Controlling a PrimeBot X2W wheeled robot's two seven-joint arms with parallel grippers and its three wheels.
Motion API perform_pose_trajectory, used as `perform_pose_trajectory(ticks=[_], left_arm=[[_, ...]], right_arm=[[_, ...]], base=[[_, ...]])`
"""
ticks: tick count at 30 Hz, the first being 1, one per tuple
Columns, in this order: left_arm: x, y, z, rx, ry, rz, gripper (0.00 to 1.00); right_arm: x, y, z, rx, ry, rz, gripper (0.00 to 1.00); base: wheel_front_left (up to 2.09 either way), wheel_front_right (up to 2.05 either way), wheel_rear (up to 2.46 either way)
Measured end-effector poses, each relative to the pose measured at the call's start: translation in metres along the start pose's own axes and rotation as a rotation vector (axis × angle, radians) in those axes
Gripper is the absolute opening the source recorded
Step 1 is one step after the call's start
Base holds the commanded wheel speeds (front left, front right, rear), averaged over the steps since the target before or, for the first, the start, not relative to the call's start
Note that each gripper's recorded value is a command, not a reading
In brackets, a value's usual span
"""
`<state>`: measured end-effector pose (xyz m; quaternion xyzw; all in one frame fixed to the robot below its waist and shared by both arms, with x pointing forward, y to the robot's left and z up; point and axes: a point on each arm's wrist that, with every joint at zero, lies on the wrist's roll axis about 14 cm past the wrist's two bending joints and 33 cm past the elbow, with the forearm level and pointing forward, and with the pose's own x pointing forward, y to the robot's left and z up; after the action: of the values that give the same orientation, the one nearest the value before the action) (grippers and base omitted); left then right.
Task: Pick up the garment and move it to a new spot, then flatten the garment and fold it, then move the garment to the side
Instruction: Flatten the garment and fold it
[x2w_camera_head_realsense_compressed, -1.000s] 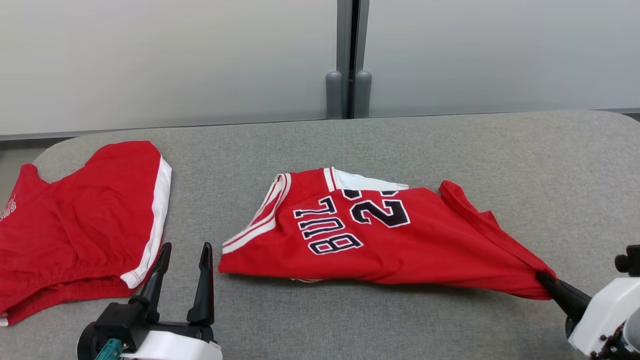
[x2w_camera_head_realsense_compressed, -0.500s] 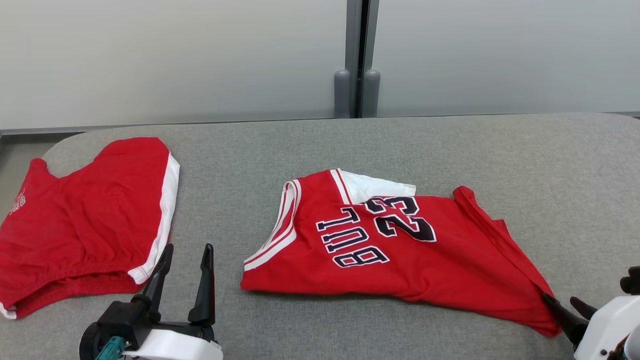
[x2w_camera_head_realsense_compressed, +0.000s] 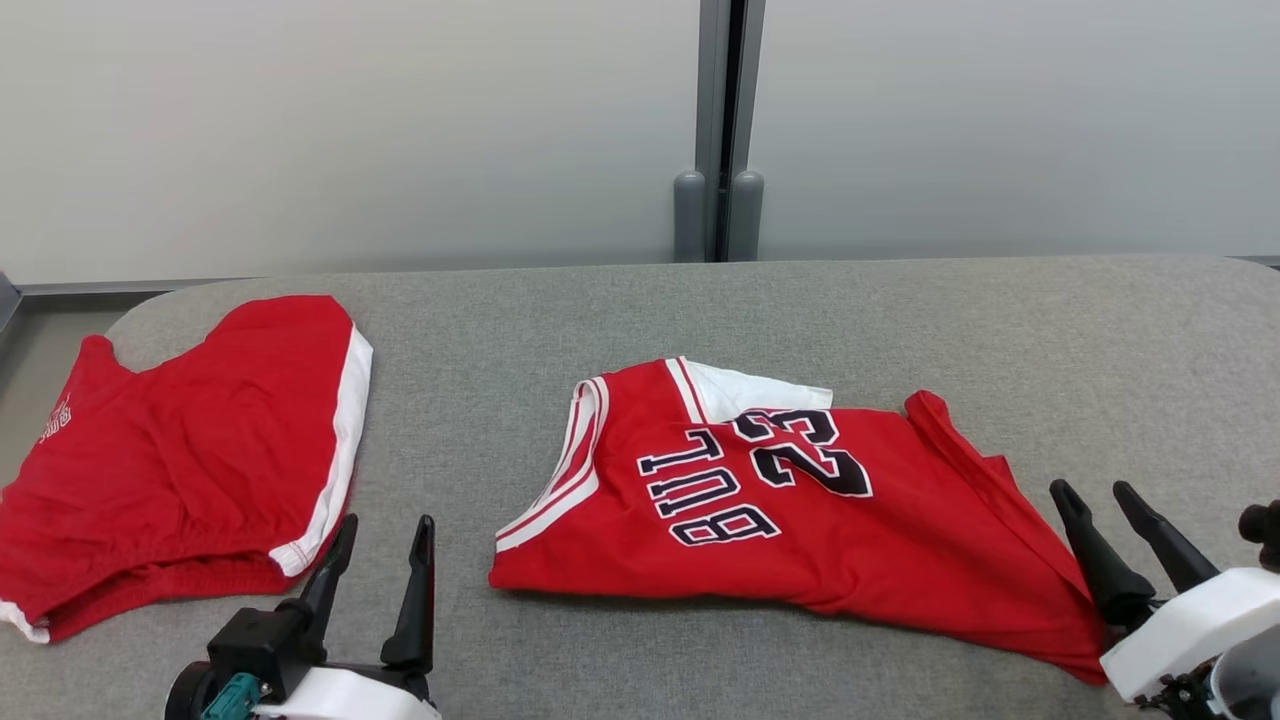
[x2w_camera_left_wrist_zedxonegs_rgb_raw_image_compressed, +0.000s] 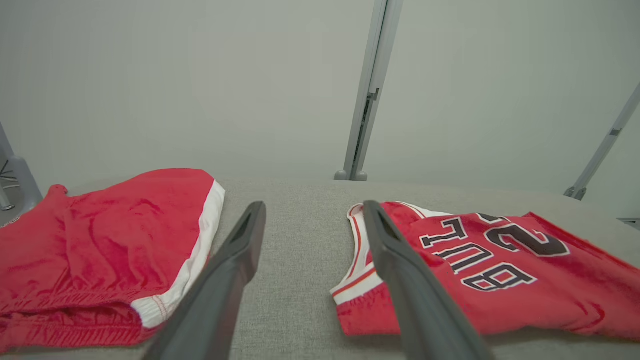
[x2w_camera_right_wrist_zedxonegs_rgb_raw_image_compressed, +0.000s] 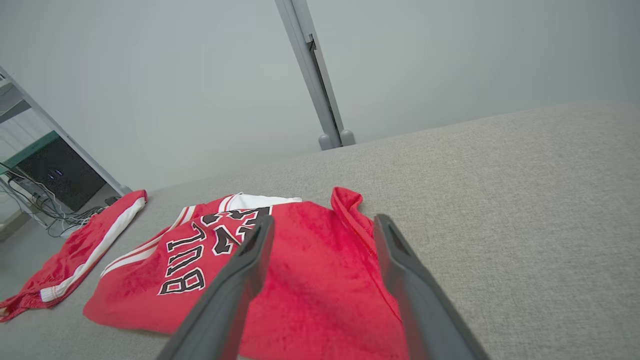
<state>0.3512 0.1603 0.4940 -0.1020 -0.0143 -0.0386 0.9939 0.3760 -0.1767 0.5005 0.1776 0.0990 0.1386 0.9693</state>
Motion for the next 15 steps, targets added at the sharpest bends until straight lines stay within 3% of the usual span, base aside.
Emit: perform_pose_trajectory(ticks=[9, 15], left_arm=[[0.000, -0.007, -0.026, -0.012, 0.175, -0.055, 1.00], [0.011, -0.027, -0.060, -0.006, 0.432, -0.161, 1.00]], right_arm=[[0.003, 0.017, -0.009, 0.027, -0.075, 0.024, 1.00], [0.010, 0.017, -0.012, 0.016, -0.070, 0.030, 1.00]], base=[[0.00, 0.00, 0.00], [0.00, 0.00, 0.00]])
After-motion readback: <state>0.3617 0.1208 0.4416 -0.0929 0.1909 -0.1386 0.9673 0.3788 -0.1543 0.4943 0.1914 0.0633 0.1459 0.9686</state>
